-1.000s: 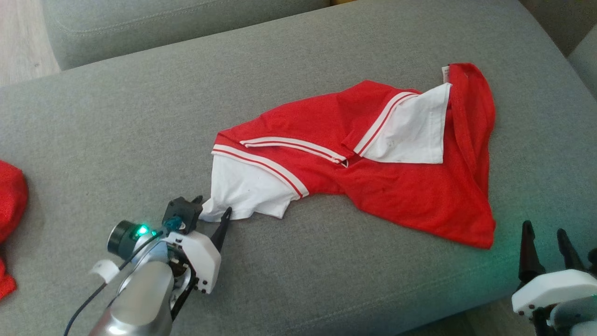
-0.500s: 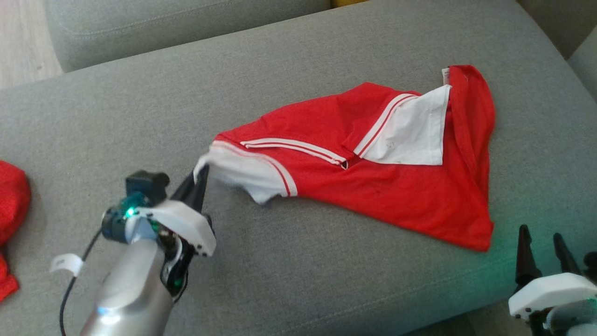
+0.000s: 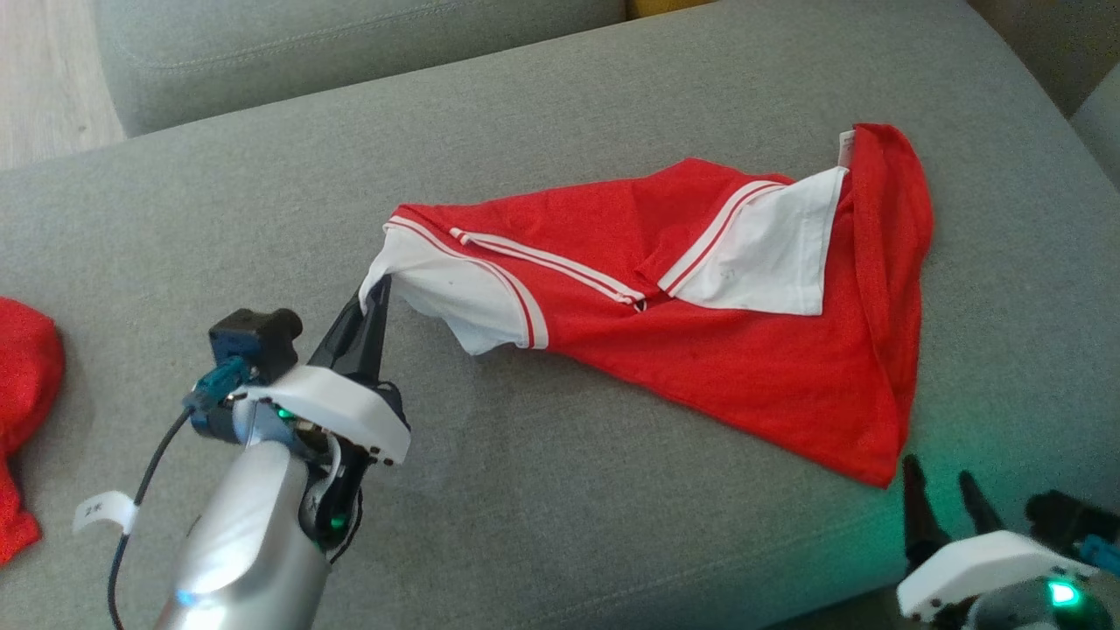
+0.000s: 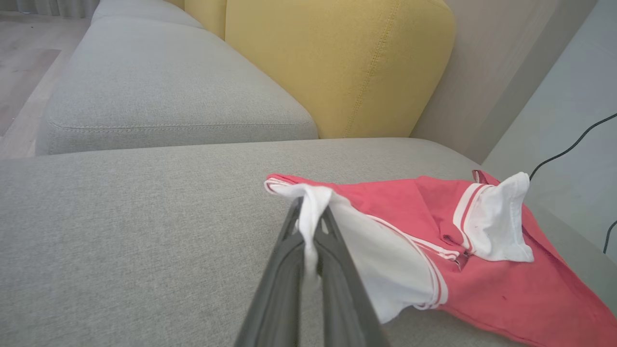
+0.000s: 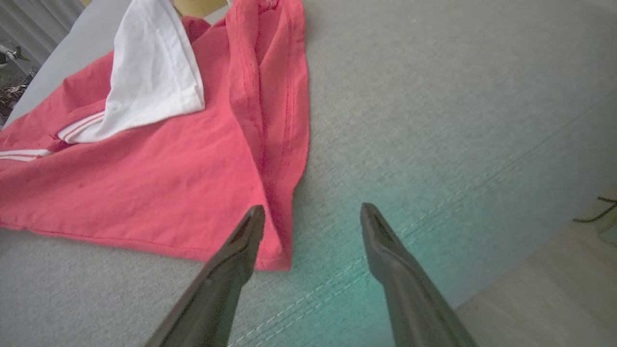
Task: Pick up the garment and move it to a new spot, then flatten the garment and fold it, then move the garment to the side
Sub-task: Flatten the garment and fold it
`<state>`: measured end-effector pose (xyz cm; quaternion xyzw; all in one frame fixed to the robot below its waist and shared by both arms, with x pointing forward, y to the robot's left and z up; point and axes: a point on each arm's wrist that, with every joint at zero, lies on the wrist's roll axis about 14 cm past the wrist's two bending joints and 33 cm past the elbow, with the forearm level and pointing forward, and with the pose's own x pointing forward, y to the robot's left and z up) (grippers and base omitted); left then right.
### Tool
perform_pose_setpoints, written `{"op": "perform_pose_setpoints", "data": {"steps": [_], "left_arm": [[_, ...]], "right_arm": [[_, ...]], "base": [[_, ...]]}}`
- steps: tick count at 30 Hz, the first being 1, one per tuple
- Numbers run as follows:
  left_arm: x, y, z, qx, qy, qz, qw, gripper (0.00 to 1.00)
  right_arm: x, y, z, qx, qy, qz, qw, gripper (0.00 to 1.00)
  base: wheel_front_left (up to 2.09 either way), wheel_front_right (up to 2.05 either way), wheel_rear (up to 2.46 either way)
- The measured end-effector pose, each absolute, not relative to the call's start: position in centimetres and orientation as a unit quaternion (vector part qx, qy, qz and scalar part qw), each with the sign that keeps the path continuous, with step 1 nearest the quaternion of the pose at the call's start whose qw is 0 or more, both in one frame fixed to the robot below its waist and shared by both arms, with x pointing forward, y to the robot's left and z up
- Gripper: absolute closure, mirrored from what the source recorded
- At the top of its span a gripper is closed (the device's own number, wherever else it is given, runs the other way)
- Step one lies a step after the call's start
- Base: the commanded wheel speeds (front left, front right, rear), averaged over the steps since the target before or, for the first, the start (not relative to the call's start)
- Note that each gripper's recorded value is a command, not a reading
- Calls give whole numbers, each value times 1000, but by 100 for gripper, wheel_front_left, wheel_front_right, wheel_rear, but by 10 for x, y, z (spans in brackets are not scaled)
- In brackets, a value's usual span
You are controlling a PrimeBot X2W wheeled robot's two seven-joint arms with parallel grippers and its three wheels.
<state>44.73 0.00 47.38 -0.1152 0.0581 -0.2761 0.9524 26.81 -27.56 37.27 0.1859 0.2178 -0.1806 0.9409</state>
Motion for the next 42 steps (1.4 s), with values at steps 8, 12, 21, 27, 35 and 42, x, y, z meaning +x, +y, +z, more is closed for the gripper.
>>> {"op": "perform_pose_setpoints", "data": {"steps": [8,12,21,27,35,42], "left_arm": [[446,0,477,-116,55,-276,953,100],[446,3,478,-115,53,-272,954,100],[447,8,478,-112,55,-267,955,100],[448,14,481,-114,51,-259,958,100],[450,27,508,-149,18,-234,961,100],[451,39,566,-236,-39,-216,947,100]], "right_arm": [[277,-254,356,219,244,-158,931,0],[280,-246,348,226,258,-150,927,0],[287,-241,337,232,276,-145,921,100],[300,-236,346,224,259,-129,931,100],[338,-234,412,175,162,-83,968,100],[375,-237,525,121,37,-21,992,100]], "base": [[0,0,0],[0,0,0],[0,0,0],[0,0,0],[0,0,0],[0,0,0]]}}
